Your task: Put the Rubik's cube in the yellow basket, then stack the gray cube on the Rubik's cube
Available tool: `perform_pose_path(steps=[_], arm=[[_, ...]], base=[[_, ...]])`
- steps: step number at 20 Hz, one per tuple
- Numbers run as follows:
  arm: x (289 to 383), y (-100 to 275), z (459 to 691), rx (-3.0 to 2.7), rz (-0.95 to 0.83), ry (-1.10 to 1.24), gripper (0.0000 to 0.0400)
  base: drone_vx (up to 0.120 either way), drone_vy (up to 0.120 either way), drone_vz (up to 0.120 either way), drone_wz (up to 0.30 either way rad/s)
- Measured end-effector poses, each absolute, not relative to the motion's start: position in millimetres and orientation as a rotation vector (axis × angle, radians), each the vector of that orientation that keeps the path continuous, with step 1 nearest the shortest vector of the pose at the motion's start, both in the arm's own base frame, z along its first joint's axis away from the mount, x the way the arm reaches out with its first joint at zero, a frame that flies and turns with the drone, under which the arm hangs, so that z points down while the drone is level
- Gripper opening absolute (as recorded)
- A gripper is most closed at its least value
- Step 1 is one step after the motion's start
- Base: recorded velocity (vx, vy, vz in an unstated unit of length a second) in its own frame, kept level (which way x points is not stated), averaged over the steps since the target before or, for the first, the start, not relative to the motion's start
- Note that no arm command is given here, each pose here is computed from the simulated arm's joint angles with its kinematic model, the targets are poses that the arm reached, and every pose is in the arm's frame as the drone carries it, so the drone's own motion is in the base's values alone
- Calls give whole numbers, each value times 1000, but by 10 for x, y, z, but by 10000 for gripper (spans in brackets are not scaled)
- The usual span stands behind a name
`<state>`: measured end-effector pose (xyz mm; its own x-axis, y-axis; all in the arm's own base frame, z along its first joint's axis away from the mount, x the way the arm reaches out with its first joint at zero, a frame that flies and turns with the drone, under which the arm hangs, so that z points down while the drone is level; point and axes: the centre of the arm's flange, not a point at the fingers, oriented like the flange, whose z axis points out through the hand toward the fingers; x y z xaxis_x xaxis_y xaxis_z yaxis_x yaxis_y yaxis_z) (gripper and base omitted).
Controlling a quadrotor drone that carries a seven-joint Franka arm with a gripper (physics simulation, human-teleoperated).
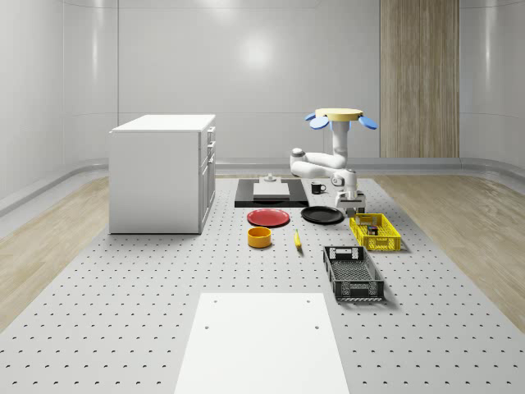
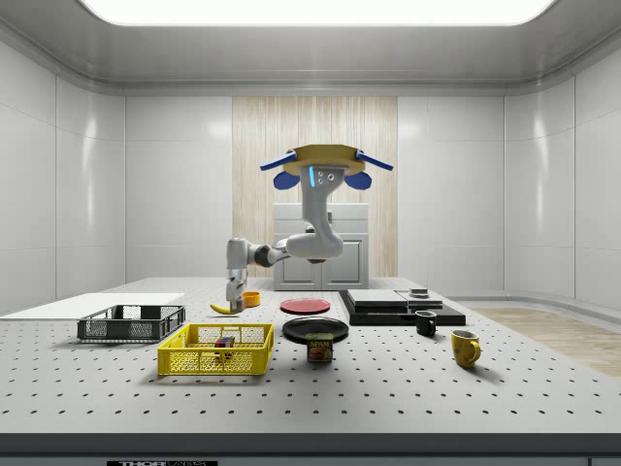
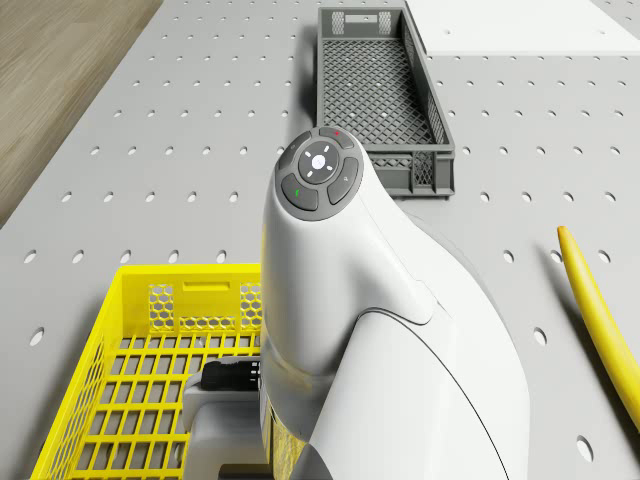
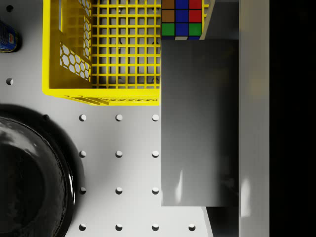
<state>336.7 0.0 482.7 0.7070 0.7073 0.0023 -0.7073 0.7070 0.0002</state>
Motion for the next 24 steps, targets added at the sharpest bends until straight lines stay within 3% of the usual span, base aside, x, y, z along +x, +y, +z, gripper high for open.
perform_pose_path(steps=[7, 16, 22, 24], arm=[[3367, 0, 4827, 1, 786, -2, 250], [3367, 0, 4827, 1, 786, -2, 250], [3367, 0, 4827, 1, 786, -2, 250], [3367, 0, 4827, 1, 786, -2, 250]], base=[[0, 120, -6, 0], [0, 120, -80, 0], [0, 120, 0, 0], [0, 0, 0, 0]])
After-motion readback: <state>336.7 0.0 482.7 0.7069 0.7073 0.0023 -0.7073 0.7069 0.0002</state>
